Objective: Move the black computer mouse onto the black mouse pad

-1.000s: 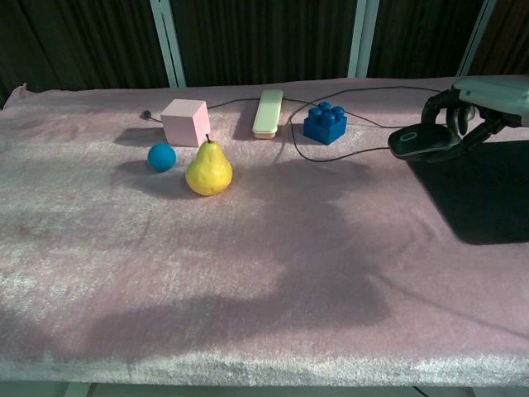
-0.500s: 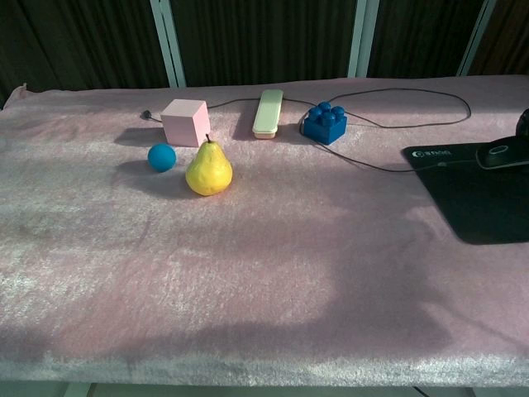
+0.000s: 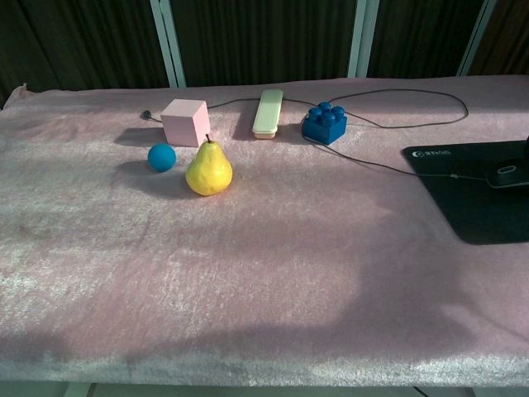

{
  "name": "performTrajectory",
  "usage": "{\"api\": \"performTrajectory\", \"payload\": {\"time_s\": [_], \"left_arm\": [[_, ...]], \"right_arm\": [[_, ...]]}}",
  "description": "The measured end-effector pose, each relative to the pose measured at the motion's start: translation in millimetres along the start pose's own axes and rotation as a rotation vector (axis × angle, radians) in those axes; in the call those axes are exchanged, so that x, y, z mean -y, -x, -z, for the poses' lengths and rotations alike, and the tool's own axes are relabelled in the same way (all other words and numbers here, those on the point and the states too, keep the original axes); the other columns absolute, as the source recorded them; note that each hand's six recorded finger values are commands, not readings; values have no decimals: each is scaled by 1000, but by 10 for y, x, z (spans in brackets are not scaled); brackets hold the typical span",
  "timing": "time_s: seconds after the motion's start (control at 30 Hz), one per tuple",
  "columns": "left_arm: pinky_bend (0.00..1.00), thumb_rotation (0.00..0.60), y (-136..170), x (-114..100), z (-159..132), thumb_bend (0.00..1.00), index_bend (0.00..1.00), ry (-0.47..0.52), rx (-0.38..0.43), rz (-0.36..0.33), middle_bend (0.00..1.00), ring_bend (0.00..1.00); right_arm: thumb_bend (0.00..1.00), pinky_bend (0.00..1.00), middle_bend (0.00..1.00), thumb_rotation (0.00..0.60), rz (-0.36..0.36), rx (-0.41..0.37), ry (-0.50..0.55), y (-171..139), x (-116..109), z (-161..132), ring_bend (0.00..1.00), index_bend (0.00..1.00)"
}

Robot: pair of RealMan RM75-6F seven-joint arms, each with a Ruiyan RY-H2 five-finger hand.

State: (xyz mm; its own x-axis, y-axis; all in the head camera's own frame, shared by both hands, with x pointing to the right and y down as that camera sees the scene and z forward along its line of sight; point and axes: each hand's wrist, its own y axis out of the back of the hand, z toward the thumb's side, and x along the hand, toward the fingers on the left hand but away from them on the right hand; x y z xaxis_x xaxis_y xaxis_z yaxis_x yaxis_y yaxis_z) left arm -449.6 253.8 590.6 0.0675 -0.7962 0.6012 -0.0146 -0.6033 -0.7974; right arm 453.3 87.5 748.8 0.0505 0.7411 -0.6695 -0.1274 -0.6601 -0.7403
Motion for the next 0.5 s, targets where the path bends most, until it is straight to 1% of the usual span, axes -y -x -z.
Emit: {"api": "performTrajectory", "payload": {"time_s": [0.03, 0.1, 0.17, 0.2, 0.23, 0.27, 0.33, 0.4, 0.47, 0.5], "left_arm": [[315, 600, 1, -1, 1, 391, 99, 1, 0, 0, 106, 72], [315, 600, 4, -6, 6, 390, 99, 1, -2, -2, 106, 72], [315, 600, 4, -7, 8, 390, 99, 1, -2, -3, 106, 72], [315, 600, 5, -8, 9, 391, 99, 2, -3, -3, 106, 73], [315, 600, 6, -10, 10, 391, 99, 2, -3, -3, 106, 73], [315, 600, 6, -11, 10, 390, 99, 2, -3, -4, 106, 73], [315, 600, 6, -12, 10, 389, 99, 2, -3, -4, 106, 72], [315, 600, 3, -11, 10, 389, 99, 1, -3, -3, 106, 72], [315, 600, 2, -10, 10, 390, 98, 0, -3, -3, 106, 72], [315, 600, 2, -9, 10, 390, 98, -2, -3, -3, 106, 73]], "right_arm": [[505, 405, 349, 600, -3, -3, 2, 2, 10, -10, 345, 560], [505, 385, 306, 600, -1, -6, 1, 4, 12, -16, 303, 437], [505, 379, 265, 600, 13, -9, -6, 0, -1, -24, 255, 327], [502, 375, 235, 600, 20, -10, -10, -3, -9, -28, 226, 253], [497, 369, 217, 600, 32, -13, -14, -10, -21, -33, 211, 212], [486, 357, 194, 600, 42, -16, -16, -16, -32, -38, 190, 163], [429, 324, 134, 600, 65, -24, -16, -36, -60, -51, 140, 59], [351, 293, 77, 600, 88, -36, -12, -59, -91, -67, 98, 4], [300, 260, 42, 600, 120, -57, 0, -97, -140, -101, 73, 0], [290, 246, 35, 600, 136, -70, 9, -119, -164, -122, 68, 0]]}}
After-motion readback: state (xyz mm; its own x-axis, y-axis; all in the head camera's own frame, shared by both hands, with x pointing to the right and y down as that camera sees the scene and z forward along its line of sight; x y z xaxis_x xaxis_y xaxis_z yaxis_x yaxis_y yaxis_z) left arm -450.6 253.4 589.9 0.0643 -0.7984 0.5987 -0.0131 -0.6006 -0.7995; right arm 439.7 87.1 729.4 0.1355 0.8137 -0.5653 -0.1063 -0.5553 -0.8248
